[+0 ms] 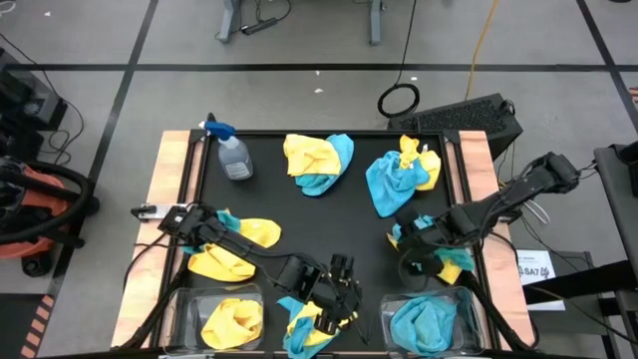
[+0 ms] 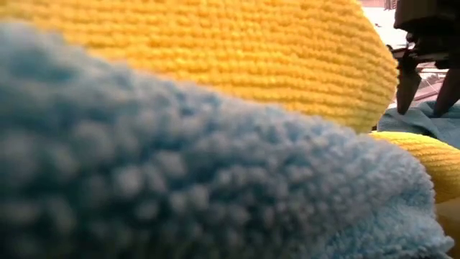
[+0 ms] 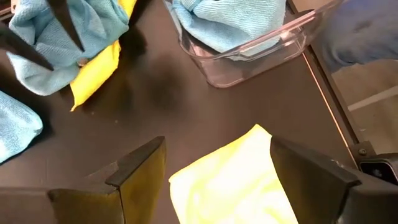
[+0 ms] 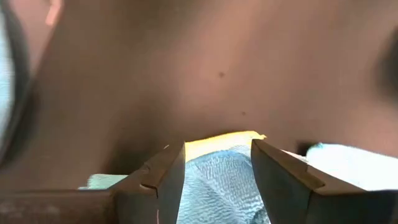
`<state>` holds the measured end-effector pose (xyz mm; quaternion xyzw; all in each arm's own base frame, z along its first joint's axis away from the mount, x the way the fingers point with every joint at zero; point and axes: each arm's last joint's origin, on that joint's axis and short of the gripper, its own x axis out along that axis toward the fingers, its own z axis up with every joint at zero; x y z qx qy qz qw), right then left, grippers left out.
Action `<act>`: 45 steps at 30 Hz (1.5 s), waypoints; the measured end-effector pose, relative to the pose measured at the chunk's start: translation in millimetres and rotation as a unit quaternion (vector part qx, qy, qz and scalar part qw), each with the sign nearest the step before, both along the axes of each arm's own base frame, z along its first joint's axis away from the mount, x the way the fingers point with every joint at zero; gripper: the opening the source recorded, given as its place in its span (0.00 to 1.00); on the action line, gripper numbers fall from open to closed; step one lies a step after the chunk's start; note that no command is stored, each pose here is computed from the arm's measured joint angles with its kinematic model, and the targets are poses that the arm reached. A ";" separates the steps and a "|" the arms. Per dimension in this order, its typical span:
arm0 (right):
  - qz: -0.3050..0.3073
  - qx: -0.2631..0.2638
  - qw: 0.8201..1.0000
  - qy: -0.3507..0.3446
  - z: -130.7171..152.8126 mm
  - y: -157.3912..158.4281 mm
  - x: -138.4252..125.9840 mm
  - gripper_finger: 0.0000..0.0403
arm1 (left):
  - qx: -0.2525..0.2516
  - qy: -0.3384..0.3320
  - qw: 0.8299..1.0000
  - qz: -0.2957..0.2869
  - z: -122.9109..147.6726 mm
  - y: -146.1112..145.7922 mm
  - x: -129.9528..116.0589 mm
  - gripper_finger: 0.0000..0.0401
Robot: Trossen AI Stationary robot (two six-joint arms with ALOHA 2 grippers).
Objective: Sort microfiber towel by color & place in baskets
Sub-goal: Put the blue towel into the right transparent bin
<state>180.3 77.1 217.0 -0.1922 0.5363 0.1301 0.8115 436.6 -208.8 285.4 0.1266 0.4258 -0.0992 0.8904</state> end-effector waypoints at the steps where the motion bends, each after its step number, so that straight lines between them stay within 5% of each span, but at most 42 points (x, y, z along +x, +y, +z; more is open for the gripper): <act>1: -0.005 -0.001 1.000 0.001 -0.5 -1.6 1.1 0.44 | 0.000 0.000 1.000 -0.001 0.0 -0.6 -0.3 0.73; 15: -0.075 -0.057 0.996 -0.002 -1.4 -29.0 8.3 0.44 | 0.001 0.000 1.000 -0.001 -0.2 -0.9 -0.4 0.73; 24: -0.121 -0.044 0.992 0.012 -3.1 -50.4 13.0 0.44 | 0.003 0.002 1.000 -0.003 -0.6 -0.7 -0.5 0.73; 45: -0.136 -0.013 0.970 0.200 -70.0 -71.7 41.9 0.39 | 0.004 0.000 1.000 -0.005 -0.5 -0.9 -0.2 0.73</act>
